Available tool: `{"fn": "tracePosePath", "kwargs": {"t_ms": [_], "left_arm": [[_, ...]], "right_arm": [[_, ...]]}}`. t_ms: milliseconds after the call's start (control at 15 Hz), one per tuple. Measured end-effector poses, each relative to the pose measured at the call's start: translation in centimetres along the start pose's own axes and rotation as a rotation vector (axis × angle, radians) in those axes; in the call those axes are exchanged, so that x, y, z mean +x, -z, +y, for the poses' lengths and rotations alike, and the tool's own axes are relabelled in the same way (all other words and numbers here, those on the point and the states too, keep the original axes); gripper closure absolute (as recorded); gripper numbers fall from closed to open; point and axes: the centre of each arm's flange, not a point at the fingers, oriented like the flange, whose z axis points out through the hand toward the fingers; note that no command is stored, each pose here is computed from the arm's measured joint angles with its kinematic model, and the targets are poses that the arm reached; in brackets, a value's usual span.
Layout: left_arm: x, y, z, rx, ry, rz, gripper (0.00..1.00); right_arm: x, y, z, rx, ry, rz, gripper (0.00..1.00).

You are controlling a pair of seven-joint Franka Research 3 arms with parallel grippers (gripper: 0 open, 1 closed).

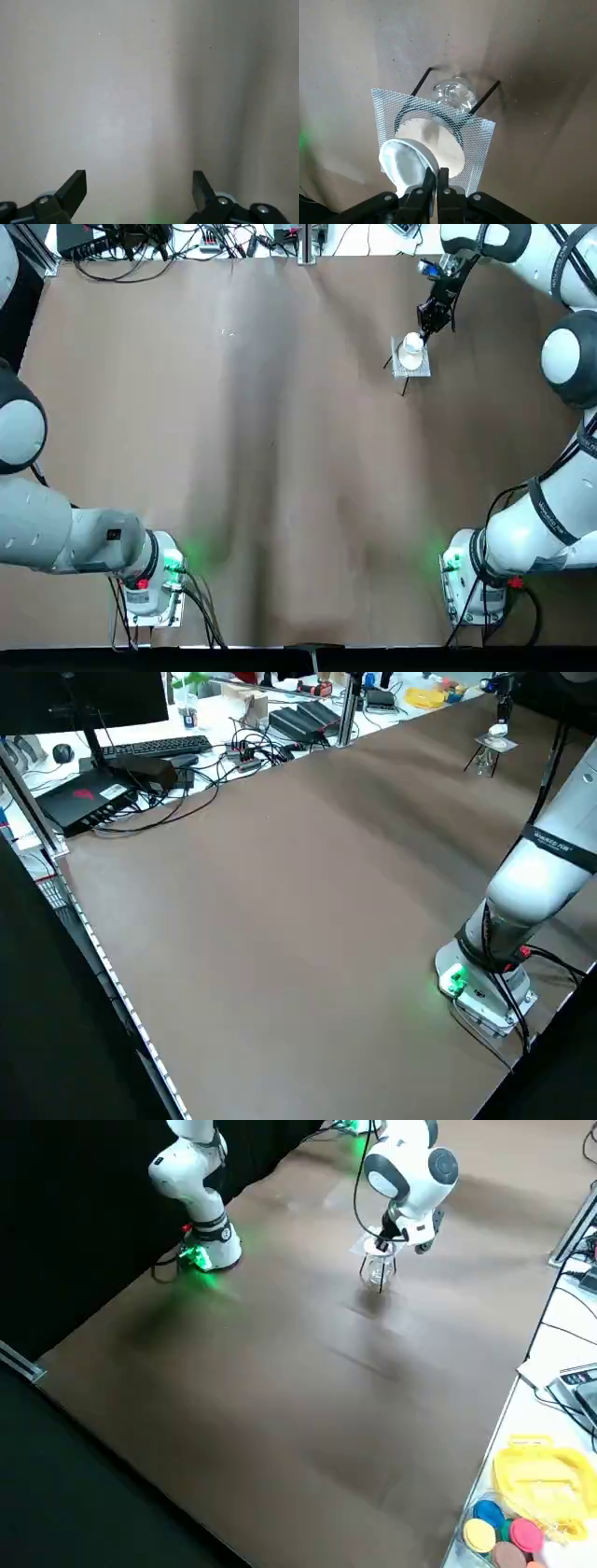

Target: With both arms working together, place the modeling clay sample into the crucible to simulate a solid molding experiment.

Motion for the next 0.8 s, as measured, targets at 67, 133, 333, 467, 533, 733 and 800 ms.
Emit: {"fn": "tracePosePath", "kwargs": {"t_ms": [67, 133, 333, 467, 533, 733, 800], "left_arm": [[0.0, -0.3, 0.0, 0.0, 0.0, -0.005, 0.0], [0.1, -0.5, 0.0, 0.001, 0.0, -0.009, 0.0], [0.1, -0.8, -0.1, 0.001, 0.001, -0.015, 0.0], [0.1, -1.0, -0.1, 0.002, 0.002, -0.019, 0.0], [0.2, -1.0, -0.1, 0.002, 0.002, -0.02, 0.0], [0.1, -1.2, 0.4, 0.002, -0.007, -0.023, 0.0], [0.1, -1.2, 0.6, 0.002, -0.01, -0.023, 0.0]], "right_arm": [[0.1, -0.4, 0.1, 0.001, -0.002, -0.006, 0.95], [0.2, -0.9, 0.3, 0.002, -0.005, -0.013, 0.95], [0.7, -1.9, 0.8, 0.005, -0.011, -0.027, 0.94], [0.7, -1.9, 0.8, 0.005, -0.011, -0.028, 0.85], [0.7, -1.9, 0.8, 0.005, -0.011, -0.028, 0.78], [0.7, -1.9, 0.9, 0.006, -0.012, -0.029, 0.67], [0.6, -1.9, 0.9, 0.007, -0.012, -0.033, 0.63]]}}
